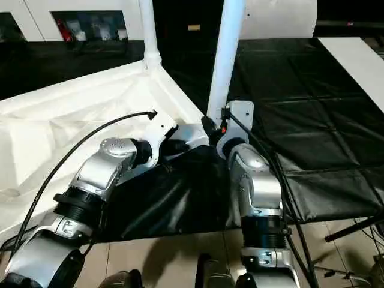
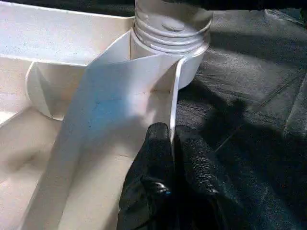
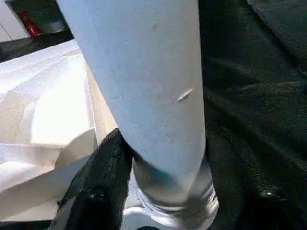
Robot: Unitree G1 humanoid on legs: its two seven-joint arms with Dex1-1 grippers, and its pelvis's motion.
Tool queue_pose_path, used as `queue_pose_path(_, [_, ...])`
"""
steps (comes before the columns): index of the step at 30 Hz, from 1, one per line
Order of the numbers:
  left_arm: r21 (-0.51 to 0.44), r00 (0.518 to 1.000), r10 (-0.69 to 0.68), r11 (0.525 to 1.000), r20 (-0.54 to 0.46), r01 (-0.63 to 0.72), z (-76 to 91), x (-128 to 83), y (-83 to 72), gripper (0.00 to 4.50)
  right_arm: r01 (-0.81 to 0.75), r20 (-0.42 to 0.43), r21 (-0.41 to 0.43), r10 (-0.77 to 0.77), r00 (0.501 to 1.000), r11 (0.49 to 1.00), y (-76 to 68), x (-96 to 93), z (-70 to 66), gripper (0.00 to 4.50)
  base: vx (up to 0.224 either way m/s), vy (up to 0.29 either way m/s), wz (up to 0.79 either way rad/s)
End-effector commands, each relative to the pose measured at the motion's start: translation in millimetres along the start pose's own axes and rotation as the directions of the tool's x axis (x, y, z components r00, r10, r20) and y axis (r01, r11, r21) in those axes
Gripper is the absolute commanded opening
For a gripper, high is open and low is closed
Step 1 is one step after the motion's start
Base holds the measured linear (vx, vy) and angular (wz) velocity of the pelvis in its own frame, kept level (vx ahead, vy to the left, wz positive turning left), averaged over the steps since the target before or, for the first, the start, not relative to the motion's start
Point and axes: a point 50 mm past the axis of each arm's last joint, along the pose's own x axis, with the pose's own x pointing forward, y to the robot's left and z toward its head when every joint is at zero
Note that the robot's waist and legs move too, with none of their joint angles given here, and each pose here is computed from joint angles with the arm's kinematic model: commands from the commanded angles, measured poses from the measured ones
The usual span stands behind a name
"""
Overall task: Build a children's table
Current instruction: Rotate leg to tighten
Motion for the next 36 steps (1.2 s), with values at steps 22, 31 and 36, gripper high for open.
queue_pose_path(22, [0.203, 0.968, -0.241, 0.947, -0.065, 0.25, -29.2, -39, 14.1, 0.0, -0.472, -0.127, -0.26, 0.454, 0.882, 0.842, -30.5, -62.9, -0.3, 4.47, 0.005, -0.004, 0.01])
queue_pose_path(31, [0.281, 0.838, -0.519, 0.79, -0.167, 0.545, -39.4, -65, 10.7, 0.0, -0.613, -0.224, -0.343, 0.571, 0.79, 0.712, -40.8, -71.4, 12.7, 4.47, 0.0, 0.0, 0.0])
queue_pose_path(36, [0.303, 0.781, -0.586, 0.72, -0.218, 0.625, -38.0, -73, 12.4, 0.0, -0.744, -0.275, -0.289, 0.692, 0.667, 0.602, -36.9, -72.3, 8.7, 4.47, 0.0, 0.0, 0.0])
